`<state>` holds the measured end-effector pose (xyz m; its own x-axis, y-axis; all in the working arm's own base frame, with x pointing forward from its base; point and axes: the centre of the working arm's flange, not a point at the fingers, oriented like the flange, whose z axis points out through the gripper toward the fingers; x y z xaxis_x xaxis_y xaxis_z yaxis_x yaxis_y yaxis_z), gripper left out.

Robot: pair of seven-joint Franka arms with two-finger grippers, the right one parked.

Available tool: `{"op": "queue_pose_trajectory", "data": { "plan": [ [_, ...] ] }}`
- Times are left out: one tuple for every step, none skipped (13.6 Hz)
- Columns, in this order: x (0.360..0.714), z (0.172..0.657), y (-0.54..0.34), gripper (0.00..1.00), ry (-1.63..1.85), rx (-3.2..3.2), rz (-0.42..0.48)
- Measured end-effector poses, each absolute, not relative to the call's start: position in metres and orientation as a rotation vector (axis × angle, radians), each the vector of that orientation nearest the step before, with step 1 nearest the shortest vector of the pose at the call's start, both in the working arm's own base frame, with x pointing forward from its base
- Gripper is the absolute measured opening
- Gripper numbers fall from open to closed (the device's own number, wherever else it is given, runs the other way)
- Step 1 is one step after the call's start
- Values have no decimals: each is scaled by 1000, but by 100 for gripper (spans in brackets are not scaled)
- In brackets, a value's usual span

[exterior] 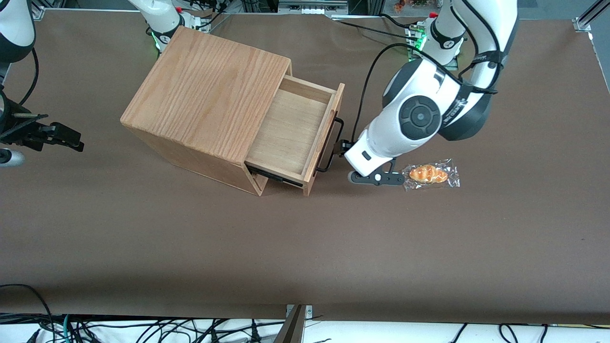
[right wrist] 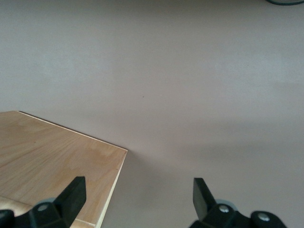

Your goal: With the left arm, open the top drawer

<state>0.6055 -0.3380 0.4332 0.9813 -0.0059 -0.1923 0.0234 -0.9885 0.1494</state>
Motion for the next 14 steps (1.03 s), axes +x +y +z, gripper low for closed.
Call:
{"op": "queue_pose_trajectory", "data": {
  "plan": [
    [609,437,-329,100,23,2997,-267],
    [614,441,-318,100,29,3031,-231],
    [619,445,-306,100,39,3061,-198],
    [624,450,-294,100,57,3080,-179],
    [627,456,-280,100,83,3087,-177],
    [632,460,-265,100,113,3088,-172],
    [638,463,-248,100,117,3086,-167],
    [645,465,-227,100,89,3082,-161],
    [651,467,-208,100,53,3079,-154],
    [655,470,-191,100,33,3076,-144],
    [656,474,-182,100,26,3076,-140],
    [656,478,-178,100,29,3077,-139],
    [655,482,-174,100,38,3080,-135],
    [655,487,-166,100,55,3083,-132]
  ]
}}
